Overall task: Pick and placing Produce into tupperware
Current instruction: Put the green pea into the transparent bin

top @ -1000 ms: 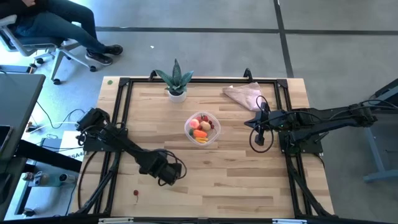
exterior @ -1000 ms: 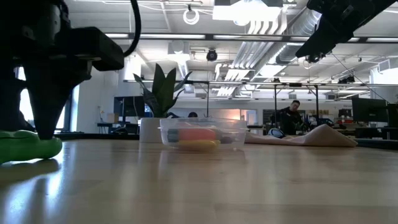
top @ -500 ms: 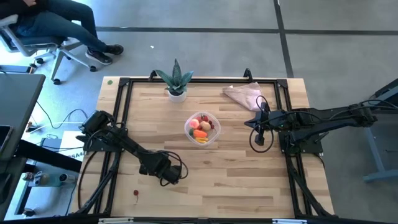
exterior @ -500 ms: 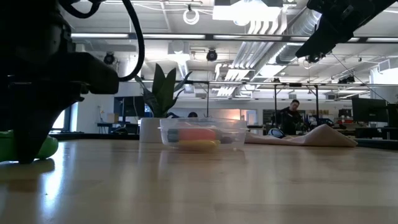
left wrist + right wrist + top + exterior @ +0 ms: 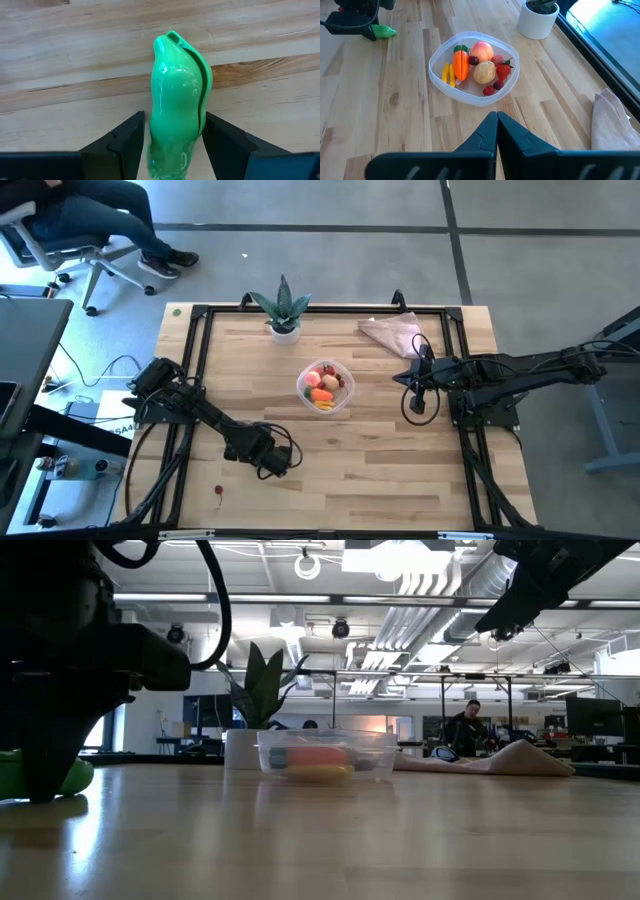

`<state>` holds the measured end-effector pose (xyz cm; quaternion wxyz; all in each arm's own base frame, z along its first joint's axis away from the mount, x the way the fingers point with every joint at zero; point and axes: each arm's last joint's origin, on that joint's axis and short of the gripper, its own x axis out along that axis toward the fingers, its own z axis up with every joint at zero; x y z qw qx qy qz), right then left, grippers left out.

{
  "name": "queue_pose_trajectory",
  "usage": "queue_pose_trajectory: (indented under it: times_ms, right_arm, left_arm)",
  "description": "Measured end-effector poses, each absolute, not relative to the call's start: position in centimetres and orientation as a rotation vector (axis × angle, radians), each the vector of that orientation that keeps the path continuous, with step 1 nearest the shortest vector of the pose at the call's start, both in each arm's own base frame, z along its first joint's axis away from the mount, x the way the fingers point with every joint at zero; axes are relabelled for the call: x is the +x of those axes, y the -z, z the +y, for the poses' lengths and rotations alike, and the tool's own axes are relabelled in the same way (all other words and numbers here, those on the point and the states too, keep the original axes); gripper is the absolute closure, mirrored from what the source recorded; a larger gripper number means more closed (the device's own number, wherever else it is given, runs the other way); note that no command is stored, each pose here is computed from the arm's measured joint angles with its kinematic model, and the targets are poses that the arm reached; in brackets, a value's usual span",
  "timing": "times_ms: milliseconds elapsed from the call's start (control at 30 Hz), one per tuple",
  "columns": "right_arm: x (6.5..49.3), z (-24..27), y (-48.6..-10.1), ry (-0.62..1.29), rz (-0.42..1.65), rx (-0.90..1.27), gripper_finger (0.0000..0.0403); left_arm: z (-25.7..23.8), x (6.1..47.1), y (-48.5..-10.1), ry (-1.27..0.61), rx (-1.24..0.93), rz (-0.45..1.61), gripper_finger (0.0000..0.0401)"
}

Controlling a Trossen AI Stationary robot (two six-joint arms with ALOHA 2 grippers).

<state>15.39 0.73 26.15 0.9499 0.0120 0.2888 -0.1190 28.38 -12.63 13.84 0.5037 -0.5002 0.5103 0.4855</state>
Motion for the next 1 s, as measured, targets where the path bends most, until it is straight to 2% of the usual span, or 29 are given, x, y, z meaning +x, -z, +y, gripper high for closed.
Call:
queue_pose_trajectory:
  times_ms: [167, 500, 1000]
  right_arm:
    - [15.4, 0.7, -26.1, 0.242, 0.588, 0.024, 0.0402]
    - [15.4, 0.7, -26.2, 0.242, 0.588, 0.024, 0.0402]
    - [15.4, 0.7, -26.1, 0.242, 0.588, 0.024, 0.0402]
  left_arm:
    - [-12.6, 28.4, -13.8, -1.172, -1.207, 1.230, 0.0225]
    - [-12.6, 28.4, -13.8, -1.172, -1.205, 1.223, 0.0279]
    - [-12.4, 31.0, -15.9, -0.940, -1.151, 1.202, 0.0251]
